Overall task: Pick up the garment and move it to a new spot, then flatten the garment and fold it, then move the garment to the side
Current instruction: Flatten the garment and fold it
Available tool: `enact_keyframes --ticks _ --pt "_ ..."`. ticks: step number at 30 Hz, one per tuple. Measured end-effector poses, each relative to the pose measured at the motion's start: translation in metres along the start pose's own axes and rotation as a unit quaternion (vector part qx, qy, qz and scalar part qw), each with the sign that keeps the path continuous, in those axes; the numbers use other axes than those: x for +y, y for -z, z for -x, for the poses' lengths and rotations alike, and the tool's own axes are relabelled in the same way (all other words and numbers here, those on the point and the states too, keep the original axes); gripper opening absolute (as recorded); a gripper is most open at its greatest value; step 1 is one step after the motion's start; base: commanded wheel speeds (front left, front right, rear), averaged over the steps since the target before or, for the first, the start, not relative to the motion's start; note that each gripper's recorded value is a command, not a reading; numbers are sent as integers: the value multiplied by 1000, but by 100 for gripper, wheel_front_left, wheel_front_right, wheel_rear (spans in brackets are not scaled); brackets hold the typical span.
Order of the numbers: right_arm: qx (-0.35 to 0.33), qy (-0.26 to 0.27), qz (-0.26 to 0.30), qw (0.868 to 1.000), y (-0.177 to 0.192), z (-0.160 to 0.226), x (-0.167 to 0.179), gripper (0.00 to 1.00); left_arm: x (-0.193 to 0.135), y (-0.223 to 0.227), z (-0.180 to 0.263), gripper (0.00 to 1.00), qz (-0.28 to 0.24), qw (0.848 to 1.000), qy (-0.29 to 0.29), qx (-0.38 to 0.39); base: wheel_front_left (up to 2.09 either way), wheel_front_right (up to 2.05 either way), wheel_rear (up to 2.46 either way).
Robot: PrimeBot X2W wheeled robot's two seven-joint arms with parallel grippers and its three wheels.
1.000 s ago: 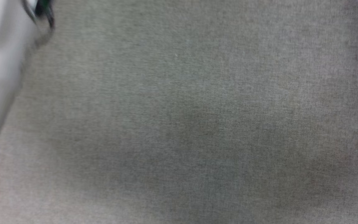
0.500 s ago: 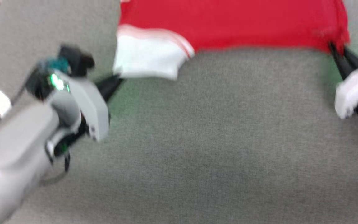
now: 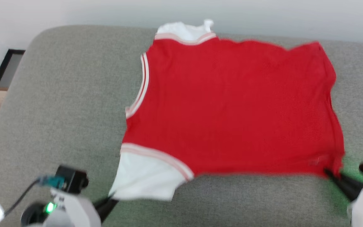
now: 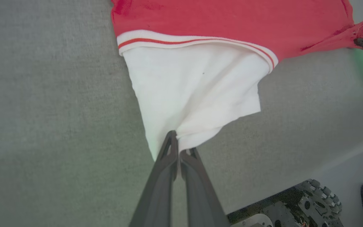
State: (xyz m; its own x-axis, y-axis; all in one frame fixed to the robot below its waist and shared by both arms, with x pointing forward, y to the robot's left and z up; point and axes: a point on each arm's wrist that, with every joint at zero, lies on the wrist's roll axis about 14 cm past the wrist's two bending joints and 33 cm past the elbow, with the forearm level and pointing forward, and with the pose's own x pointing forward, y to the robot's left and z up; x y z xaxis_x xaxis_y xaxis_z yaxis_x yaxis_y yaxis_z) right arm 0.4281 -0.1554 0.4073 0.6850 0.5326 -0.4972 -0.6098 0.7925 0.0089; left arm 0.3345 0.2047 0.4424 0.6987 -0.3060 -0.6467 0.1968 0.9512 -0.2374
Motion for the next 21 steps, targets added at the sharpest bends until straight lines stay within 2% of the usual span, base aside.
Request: enact_keyframes --ticks 6,9,15,19,21 --pt "50 -20 -42 998 38 38 30 0 -12 40 28 0 56 997 -16 46 0 0 0" --pt "56 -19 -63 996 44 47 36 0 -13 39 35 0 57 997 -20 50 0 0 0" --pt "17 -1 -58 998 12 44 26 0 -12 -15 34 0 -11 1000 -16 0 0 0 0" --pt "5 4 -44 999 -9 35 19 0 -13 -66 25 0 -81 996 -4 -43 0 0 0" --pt "-5 9 -37 999 -23 28 14 0 -15 -85 16 0 -99 994 10 -52 0 0 0"
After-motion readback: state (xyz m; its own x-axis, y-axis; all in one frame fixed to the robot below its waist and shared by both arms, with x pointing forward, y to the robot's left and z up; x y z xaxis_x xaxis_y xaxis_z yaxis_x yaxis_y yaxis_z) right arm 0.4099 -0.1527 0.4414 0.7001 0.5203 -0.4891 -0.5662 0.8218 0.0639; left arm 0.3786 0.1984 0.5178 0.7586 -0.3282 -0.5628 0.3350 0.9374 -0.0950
